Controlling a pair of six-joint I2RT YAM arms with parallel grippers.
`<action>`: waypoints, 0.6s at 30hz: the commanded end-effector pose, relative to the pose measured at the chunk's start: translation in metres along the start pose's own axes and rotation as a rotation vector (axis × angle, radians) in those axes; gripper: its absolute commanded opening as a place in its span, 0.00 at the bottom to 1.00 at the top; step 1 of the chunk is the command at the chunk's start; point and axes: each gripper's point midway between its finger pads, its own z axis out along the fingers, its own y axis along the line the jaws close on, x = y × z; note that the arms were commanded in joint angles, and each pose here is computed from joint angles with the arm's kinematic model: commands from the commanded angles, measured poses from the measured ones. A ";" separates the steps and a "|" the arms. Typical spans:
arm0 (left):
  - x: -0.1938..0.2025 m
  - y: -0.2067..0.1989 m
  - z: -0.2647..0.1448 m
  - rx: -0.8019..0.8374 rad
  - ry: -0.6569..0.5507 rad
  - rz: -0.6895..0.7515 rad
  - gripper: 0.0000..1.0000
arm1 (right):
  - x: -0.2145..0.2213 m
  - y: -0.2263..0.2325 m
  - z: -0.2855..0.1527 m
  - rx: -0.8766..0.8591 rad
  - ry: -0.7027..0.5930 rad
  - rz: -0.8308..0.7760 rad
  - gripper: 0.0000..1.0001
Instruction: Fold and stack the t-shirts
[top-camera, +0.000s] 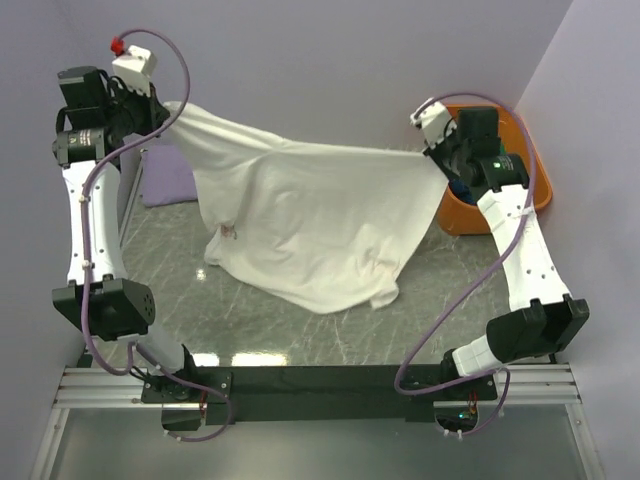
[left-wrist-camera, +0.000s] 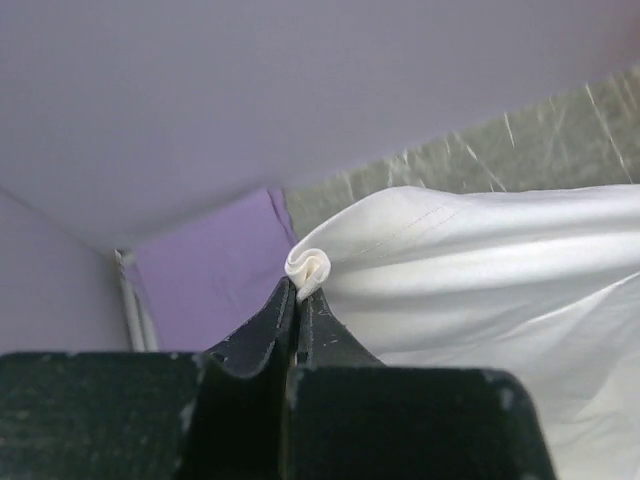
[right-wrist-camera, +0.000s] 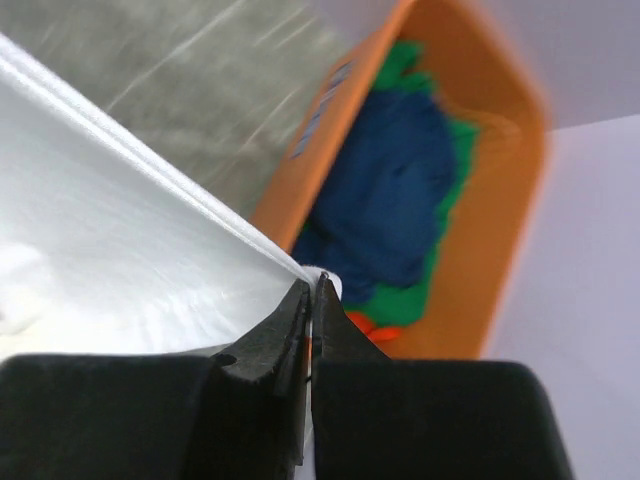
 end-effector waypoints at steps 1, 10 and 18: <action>-0.094 0.019 -0.053 -0.128 -0.302 0.089 0.01 | -0.047 -0.076 -0.069 0.317 -0.171 0.079 0.00; -0.166 -0.023 -0.185 -0.268 -0.637 0.197 0.01 | -0.079 -0.128 -0.205 0.647 -0.451 0.098 0.00; -0.191 -0.086 -0.319 -0.384 -0.888 0.287 0.01 | -0.066 -0.137 -0.344 0.926 -0.677 0.097 0.00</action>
